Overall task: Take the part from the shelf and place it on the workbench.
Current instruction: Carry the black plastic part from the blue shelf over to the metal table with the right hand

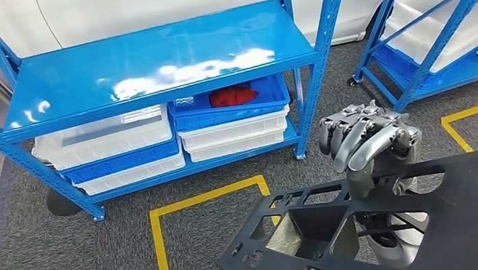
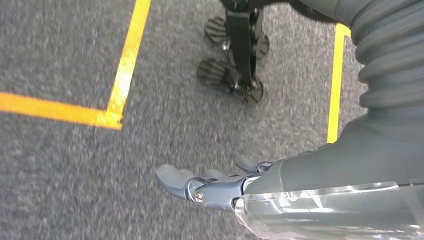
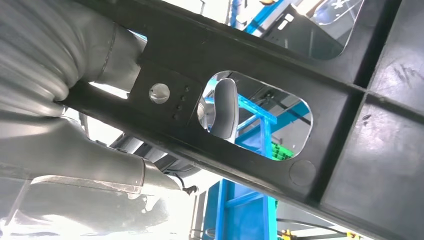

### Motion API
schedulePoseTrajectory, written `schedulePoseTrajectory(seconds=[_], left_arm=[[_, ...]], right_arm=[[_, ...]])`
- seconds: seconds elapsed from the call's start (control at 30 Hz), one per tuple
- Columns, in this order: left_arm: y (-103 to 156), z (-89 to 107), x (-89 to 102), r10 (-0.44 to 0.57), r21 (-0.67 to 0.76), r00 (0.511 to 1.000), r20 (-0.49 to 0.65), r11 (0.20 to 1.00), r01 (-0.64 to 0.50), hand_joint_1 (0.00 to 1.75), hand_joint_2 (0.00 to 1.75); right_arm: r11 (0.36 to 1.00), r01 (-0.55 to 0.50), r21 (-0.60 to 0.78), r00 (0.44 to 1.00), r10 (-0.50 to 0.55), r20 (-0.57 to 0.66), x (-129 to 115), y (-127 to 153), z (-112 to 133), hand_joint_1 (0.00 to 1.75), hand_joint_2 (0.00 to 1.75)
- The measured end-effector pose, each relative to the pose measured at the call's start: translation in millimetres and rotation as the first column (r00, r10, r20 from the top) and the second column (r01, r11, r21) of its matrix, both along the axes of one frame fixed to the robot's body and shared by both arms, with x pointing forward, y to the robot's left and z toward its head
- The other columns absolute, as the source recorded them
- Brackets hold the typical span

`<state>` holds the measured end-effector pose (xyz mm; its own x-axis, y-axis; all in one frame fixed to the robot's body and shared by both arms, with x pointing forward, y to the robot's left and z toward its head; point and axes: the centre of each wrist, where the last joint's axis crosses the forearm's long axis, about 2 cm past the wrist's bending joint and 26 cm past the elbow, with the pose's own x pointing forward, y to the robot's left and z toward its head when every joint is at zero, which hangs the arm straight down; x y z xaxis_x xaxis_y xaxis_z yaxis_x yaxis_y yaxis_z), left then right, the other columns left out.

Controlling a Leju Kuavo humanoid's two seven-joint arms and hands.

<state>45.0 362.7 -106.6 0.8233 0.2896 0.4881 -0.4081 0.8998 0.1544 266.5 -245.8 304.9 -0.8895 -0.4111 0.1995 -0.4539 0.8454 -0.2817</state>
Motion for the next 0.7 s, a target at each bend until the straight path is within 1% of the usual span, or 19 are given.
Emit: schedulePoseTrajectory(seconds=[0.23,0.37,0.6,0.7], left_arm=[[2.3,-0.1,-3.8,0.003,-0.002,1.0,0.001,1.0,-0.003,0.0,1.75],[-0.4,-0.3,-1.9,-0.004,-0.01,1.0,0.006,1.0,0.004,0.0,1.75],[-10.4,-1.1,1.6,0.035,-0.03,0.999,0.009,0.999,-0.035,0.0,1.75],[-15.2,-1.9,-0.9,0.063,-0.043,0.998,0.007,0.997,-0.062,0.0,1.75]], right_arm=[[0.998,0.068,0.007,0.998,-0.068,0.004,-2.6,-7.3,-1.2,1.75,1.75],[0.995,0.1,0.01,0.995,-0.1,0.01,-4.3,-7.5,-0.9,1.75,1.75],[0.993,0.118,0.012,0.992,-0.118,0.035,-7.1,2.8,2.7,1.75,1.75],[0.993,0.115,0.013,0.992,-0.115,0.045,-7.7,9.7,4.6,1.75,1.75]])
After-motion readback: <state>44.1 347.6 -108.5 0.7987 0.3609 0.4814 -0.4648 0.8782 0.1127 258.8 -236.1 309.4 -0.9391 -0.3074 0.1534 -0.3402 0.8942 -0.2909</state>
